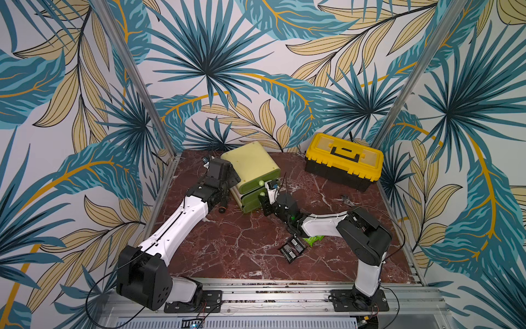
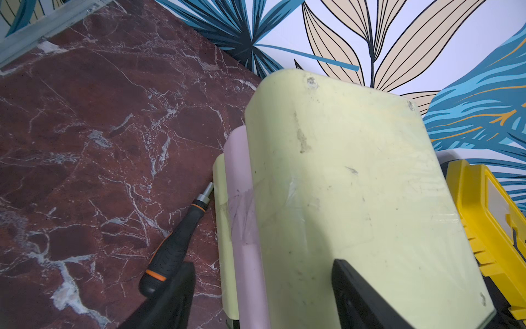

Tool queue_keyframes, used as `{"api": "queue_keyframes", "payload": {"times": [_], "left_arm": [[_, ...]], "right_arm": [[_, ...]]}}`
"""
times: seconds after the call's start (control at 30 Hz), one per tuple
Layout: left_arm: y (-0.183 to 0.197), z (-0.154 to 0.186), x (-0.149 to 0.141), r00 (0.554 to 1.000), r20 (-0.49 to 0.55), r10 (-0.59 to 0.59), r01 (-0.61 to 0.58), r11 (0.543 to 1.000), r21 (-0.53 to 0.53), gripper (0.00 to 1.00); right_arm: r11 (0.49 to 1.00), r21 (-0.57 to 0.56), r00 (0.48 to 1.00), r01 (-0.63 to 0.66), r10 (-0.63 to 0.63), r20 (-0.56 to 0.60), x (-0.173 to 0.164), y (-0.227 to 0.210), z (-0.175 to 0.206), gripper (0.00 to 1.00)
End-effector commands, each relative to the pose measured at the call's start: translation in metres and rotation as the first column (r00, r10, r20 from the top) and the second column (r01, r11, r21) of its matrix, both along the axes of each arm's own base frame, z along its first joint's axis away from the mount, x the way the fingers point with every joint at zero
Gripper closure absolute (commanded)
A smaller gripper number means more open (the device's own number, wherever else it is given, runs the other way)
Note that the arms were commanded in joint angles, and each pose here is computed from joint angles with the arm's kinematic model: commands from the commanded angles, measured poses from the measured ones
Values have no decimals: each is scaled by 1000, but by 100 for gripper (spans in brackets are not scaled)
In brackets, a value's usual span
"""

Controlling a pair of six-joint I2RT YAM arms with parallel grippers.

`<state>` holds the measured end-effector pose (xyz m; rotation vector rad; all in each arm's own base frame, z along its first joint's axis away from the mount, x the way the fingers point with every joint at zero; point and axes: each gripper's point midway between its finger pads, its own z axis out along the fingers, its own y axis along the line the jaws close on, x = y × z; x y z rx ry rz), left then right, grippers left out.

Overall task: Take the cookies out of the drawer
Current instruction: Close the drawer of the storage box.

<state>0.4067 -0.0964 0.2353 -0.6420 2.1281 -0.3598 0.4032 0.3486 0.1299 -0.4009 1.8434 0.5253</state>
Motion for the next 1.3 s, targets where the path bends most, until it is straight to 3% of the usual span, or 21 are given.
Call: {"api": "queue_keyframes", "payload": {"times": [0.0,0.33,0.6,0.87,1.27], "left_arm": [[6,-22,-15,997,-78,-7,9,1000,24,20],[6,-25,-15,997,-83,-6,8,1000,22,20],[6,-23,-13,997,-77,-4,6,1000,26,20],[5,-24,-13,997,-80,-9,11,1000,25,20],[6,-23,-13,997,-79,-4,6,1000,25,20]], "right_arm": [[999,40,999,-26,25,23,2,13,8,65],[999,46,999,-23,22,24,5,14,9,63],[995,91,999,-29,27,30,-20,-7,15,45],[989,145,993,19,-2,-119,-36,-22,-38,44],[981,173,980,94,-60,-190,-2,-19,-66,42]]}}
